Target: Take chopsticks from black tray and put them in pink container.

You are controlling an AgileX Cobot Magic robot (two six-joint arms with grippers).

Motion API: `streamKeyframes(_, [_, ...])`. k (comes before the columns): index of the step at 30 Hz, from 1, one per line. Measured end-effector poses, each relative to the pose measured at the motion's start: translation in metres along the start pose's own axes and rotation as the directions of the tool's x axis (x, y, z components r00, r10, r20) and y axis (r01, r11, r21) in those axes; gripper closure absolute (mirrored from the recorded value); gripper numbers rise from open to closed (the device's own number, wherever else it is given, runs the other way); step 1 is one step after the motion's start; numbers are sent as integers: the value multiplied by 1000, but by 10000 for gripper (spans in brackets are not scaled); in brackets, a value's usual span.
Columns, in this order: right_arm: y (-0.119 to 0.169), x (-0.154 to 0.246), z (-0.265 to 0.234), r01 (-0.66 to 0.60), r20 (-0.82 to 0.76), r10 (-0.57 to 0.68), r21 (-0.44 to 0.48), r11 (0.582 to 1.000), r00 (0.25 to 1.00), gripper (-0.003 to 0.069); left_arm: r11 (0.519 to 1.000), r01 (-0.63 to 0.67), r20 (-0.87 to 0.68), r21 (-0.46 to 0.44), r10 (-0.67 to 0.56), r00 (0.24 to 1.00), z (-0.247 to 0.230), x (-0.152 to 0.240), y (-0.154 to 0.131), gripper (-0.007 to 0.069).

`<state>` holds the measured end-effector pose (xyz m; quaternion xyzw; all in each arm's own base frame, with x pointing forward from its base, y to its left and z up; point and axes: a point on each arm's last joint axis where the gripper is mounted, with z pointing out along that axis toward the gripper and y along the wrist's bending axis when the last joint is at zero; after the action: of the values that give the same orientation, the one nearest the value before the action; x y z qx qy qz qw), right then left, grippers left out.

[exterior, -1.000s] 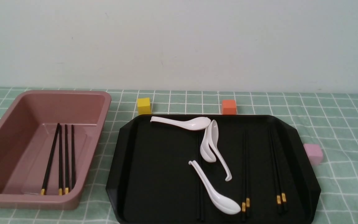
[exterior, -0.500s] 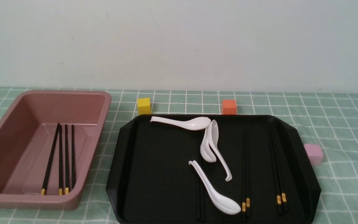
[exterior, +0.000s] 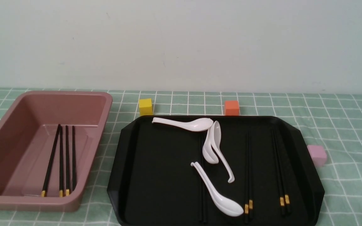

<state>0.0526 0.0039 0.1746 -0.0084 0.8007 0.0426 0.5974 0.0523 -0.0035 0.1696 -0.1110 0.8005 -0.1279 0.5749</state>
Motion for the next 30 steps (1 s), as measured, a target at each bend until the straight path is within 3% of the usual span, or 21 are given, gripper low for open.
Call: streamKeyframes(30, [0,0,0,0,0,0,0,1000,1000,419,1000,0,0,0,0,1000,0,0,0,598])
